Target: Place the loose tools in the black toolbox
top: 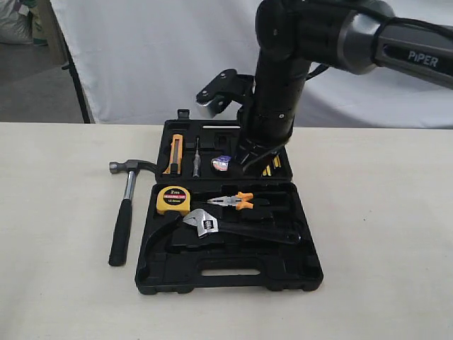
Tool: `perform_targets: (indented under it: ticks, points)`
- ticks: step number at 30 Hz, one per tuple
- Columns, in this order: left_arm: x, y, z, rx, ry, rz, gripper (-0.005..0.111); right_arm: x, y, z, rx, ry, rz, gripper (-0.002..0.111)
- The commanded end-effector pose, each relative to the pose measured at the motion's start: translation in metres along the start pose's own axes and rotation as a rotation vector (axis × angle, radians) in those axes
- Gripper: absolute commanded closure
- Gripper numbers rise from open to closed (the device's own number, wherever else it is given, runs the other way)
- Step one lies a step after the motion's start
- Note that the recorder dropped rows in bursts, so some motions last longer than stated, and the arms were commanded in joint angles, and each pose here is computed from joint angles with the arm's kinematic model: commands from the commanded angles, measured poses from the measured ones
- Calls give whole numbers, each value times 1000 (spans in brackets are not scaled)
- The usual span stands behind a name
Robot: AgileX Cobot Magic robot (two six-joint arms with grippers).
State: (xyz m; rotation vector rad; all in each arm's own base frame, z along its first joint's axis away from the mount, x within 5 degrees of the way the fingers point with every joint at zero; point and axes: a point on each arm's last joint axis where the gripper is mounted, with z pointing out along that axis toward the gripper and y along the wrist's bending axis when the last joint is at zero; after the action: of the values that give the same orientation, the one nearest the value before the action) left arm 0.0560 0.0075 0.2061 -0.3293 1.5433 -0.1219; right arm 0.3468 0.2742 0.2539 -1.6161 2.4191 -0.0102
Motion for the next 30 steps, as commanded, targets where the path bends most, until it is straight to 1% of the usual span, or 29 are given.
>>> perform_targets:
  ticks: [1,6,9,10,17,24,30]
  points:
    - [-2,1,0,-21,-20,0,106,15,1,14,-117,13,-46,108]
    - [-2,1,0,-21,-20,0,106,37,21,51,-241,72,-213,108]
    - [-2,1,0,-21,-20,0,106,45,31,62,-307,74,-271,108]
    - [-2,1,0,-21,-20,0,106,46,32,65,-307,72,-280,108]
    - [-2,1,0,-21,-20,0,106,53,22,77,-244,45,-242,108]
    - [-2,1,0,-21,-20,0,106,63,4,77,-235,39,-176,108]
    - [-2,1,0,-21,-20,0,106,62,6,77,-264,17,-173,108]
